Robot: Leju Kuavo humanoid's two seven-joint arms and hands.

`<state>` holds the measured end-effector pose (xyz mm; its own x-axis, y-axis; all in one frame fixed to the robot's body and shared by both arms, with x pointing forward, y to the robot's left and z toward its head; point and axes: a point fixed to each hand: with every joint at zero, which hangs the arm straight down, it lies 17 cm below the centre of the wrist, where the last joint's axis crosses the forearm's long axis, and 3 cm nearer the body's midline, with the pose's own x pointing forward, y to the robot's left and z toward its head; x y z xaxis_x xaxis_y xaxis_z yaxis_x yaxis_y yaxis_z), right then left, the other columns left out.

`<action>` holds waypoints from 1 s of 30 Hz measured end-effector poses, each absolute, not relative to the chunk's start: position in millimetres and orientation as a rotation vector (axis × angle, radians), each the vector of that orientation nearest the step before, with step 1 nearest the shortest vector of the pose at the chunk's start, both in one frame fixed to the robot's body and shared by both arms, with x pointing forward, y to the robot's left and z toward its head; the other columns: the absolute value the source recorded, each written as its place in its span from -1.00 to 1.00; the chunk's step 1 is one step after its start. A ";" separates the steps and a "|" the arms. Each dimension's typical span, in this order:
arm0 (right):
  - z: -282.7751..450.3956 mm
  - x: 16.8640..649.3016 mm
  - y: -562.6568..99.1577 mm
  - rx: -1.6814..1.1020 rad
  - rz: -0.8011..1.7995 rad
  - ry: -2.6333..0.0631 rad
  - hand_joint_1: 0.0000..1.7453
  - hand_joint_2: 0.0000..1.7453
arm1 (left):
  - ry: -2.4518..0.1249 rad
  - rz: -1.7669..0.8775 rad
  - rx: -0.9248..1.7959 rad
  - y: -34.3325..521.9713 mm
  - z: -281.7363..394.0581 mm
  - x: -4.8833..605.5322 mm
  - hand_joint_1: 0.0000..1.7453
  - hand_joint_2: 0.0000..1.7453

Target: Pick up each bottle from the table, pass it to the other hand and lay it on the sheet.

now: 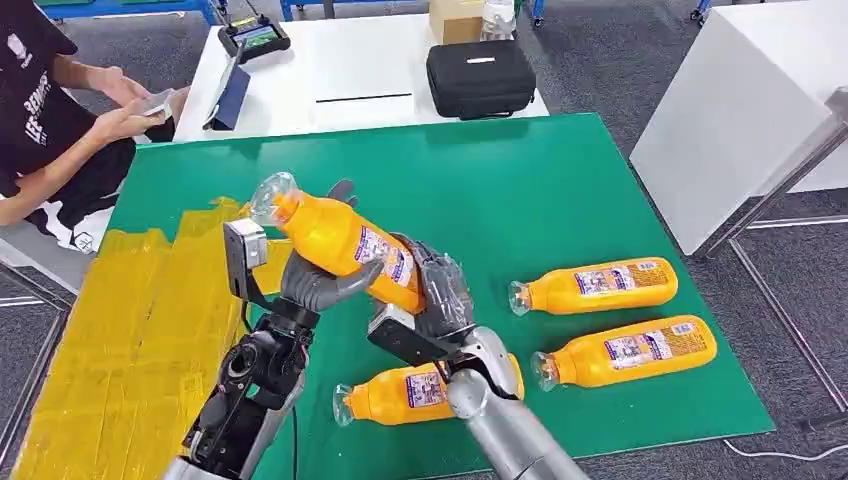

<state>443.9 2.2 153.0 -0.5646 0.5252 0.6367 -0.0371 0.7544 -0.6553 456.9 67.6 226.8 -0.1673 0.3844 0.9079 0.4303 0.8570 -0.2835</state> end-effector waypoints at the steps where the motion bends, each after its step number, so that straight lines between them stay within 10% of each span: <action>1: 151.9 442.5 7.0 -0.362 0.810 -2.046 1.00 1.00 | -1.777 -0.040 -0.623 68.8 225.8 457.3 -1.00 1.00; 12: 145.5 432.1 33.9 -0.318 0.927 -2.052 1.00 1.00 | -1.760 -0.010 -0.641 74.1 219.0 458.4 -0.98 1.00; 13: 145.7 432.2 33.8 -0.316 0.927 -2.053 1.00 1.00 | -1.759 -0.007 -0.643 74.7 218.9 458.5 0.74 1.00; 14: 145.5 432.4 33.4 -0.315 0.927 -2.053 1.00 1.00 | -1.758 -0.002 -0.646 75.2 218.8 458.6 1.00 1.00; 30: 143.3 426.3 27.4 -0.302 0.901 -2.067 1.00 1.00 | -1.761 0.017 -0.653 76.0 214.4 455.1 1.00 1.00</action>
<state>426.3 27.4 143.3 -0.6182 0.5007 0.6059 -0.1032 0.7125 -0.6941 455.1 76.0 214.4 -0.1451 0.4333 0.8895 0.4158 0.8425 -0.3426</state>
